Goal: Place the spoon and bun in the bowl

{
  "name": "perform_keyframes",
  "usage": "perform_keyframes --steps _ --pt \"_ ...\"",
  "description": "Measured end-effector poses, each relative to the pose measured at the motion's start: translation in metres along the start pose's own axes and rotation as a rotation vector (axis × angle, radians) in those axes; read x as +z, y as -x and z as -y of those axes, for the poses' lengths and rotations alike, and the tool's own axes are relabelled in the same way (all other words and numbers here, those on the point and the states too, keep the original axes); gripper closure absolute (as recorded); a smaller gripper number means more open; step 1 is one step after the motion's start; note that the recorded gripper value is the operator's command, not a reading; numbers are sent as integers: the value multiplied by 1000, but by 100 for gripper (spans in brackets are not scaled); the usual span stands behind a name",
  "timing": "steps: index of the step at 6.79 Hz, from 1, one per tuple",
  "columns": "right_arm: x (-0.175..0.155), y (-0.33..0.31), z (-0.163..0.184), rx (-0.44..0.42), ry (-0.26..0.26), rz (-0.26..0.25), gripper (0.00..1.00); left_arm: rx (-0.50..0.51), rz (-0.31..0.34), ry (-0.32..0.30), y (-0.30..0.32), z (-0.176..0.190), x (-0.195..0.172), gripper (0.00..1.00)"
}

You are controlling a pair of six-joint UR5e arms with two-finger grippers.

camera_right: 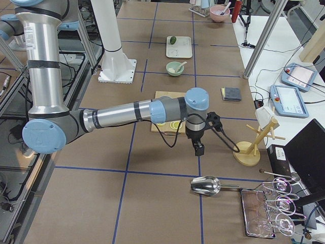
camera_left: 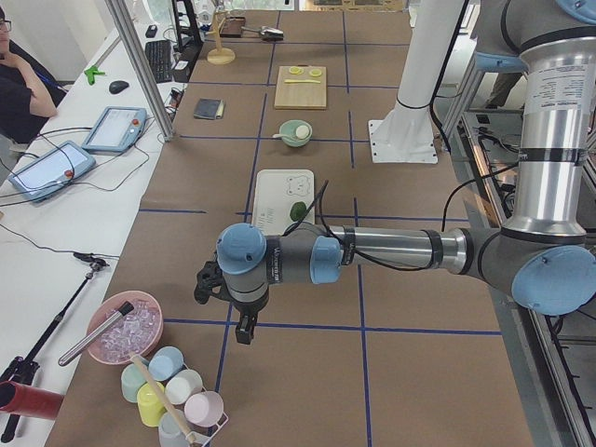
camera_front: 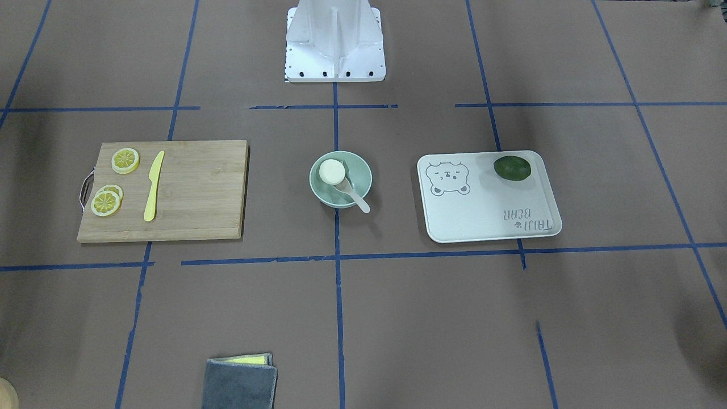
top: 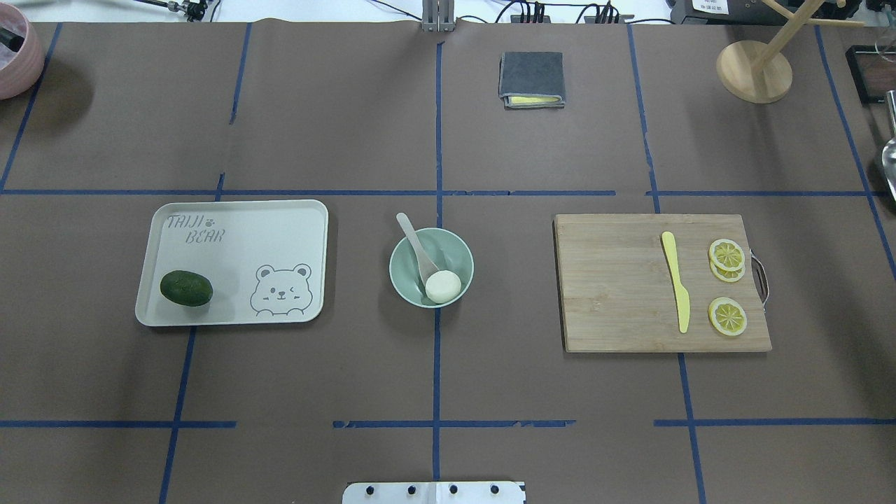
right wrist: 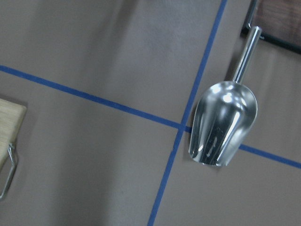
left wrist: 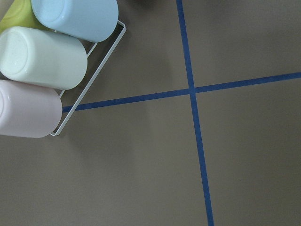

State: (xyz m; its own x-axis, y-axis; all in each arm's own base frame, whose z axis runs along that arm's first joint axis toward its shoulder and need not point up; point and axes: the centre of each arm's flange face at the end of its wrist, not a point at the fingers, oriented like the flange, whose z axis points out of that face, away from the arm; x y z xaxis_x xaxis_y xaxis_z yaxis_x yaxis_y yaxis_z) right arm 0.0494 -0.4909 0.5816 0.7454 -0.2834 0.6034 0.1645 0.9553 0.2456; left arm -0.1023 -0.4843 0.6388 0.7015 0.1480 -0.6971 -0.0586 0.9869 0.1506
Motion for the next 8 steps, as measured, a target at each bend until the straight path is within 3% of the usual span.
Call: perform_keyframes --steps 2,8 --pt "16 -16 -34 50 38 4 0 11 -1 -5 -3 1 -2 0" --pt "26 -24 -41 76 57 11 0 11 4 0 -2 0 -1 0"
